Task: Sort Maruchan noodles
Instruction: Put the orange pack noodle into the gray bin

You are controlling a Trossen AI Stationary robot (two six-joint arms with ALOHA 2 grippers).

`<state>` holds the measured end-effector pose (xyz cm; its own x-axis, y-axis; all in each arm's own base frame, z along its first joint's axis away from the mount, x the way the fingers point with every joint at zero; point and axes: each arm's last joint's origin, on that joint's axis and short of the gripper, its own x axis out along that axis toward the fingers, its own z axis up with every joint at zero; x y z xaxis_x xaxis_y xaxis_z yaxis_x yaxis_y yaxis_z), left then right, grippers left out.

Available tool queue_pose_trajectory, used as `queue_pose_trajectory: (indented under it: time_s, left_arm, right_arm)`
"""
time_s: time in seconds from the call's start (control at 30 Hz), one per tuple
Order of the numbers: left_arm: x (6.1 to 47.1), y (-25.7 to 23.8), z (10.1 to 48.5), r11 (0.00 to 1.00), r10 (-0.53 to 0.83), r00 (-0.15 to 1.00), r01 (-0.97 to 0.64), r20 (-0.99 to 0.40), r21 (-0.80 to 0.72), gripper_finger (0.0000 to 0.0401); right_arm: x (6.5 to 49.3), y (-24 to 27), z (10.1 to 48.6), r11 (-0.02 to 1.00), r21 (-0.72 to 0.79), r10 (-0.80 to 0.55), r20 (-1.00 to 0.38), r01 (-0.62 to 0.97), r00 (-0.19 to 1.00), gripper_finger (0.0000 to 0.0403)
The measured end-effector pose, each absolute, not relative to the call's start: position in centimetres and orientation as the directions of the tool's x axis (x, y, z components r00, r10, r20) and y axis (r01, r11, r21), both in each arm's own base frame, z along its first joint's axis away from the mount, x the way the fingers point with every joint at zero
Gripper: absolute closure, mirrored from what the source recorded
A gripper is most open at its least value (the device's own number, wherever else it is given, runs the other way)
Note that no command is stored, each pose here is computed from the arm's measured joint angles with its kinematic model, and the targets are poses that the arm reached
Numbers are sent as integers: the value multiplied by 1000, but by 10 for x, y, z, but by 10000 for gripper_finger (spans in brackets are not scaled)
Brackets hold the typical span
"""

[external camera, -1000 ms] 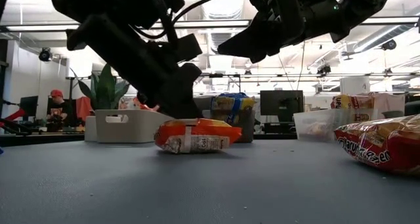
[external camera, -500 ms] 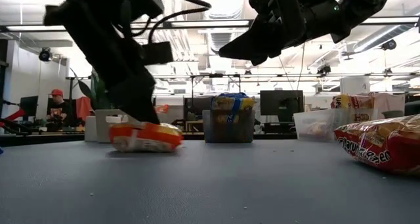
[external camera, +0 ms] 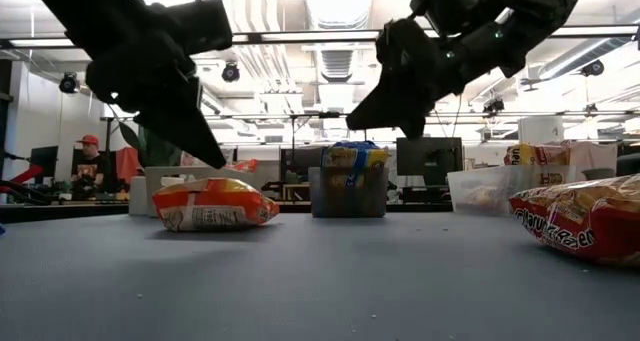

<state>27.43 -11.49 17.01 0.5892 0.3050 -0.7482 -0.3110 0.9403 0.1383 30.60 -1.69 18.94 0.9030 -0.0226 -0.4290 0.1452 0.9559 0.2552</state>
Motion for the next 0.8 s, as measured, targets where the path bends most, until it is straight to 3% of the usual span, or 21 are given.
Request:
queue_pose_trajectory:
  time_s: [0.33, 0.6, 0.8]
  left_arm:
    - [260, -111, 169, 919, 373, 507, -319, -777, 233, 401]
    - [242, -101, 175, 899, 423, 495, -334, -759, 283, 401]
    - [223, -90, 182, 883, 402, 574, -449, -713, 136, 401]
  right_arm:
    - [306, -17, 190, 831, 504, 2, -424, 234, 905, 355]
    - [308, -17, 193, 816, 540, 21, -388, 208, 921, 280]
    - [315, -17, 191, 823, 542, 20, -328, 171, 945, 238]
